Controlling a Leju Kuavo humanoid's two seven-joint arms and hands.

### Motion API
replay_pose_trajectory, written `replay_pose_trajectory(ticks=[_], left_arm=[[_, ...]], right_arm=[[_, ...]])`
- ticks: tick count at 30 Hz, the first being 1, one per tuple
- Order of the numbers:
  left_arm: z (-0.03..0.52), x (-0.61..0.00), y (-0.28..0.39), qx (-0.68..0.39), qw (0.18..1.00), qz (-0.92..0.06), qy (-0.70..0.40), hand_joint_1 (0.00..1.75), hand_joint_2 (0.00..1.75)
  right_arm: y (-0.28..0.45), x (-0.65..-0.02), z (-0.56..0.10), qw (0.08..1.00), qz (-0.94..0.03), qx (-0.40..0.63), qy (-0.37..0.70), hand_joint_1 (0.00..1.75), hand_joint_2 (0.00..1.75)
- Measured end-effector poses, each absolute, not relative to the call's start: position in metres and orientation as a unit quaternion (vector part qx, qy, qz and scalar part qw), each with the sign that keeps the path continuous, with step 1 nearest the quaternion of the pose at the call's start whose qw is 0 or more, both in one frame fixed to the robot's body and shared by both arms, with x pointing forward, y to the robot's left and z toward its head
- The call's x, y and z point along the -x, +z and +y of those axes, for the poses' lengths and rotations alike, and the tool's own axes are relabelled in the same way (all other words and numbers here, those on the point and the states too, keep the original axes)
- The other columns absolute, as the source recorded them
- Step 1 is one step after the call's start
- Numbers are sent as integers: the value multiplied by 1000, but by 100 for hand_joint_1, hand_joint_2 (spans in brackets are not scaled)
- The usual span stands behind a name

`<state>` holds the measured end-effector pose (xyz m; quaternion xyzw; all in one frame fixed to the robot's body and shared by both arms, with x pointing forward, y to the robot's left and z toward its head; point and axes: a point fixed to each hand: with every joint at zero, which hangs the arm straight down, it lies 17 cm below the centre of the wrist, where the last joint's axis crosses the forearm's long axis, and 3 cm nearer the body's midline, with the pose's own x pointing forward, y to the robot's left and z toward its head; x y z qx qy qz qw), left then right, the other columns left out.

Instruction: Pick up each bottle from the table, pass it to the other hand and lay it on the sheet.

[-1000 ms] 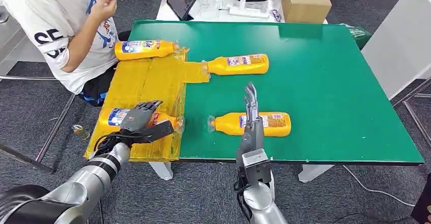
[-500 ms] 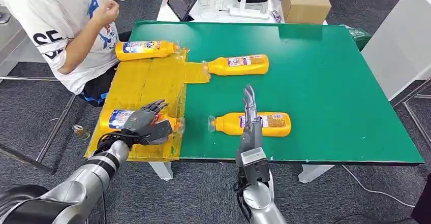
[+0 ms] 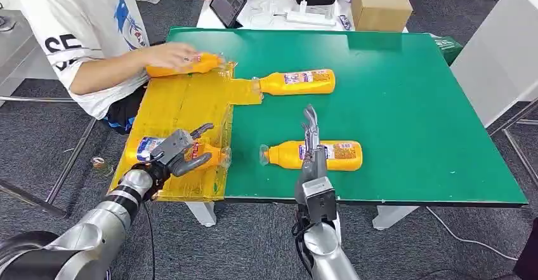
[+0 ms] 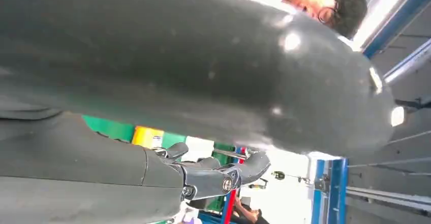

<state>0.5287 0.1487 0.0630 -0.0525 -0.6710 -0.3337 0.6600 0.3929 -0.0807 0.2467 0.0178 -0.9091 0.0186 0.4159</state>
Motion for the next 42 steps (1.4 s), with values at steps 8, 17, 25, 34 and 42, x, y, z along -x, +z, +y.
replay_pose_trajectory(ticks=[8, 17, 25, 34, 42], left_arm=[[254, -539, 185, -252, 503, -826, -20, 0, 175], [244, -481, 251, -232, 416, -876, 77, 0, 175], [227, -463, 261, -190, 403, -892, 77, 0, 175], [222, -463, 260, -176, 406, -894, 75, 0, 175], [225, -462, 265, -167, 403, -895, 89, 0, 175]], right_arm=[[189, -414, -46, 468, -857, 79, 203, 0, 175], [130, -465, -109, 501, -772, 217, 325, 0, 175], [130, -501, -182, 507, -737, 291, 339, 0, 175], [99, -513, -193, 541, -696, 279, 382, 0, 175], [56, -510, -188, 594, -657, 200, 419, 0, 175]])
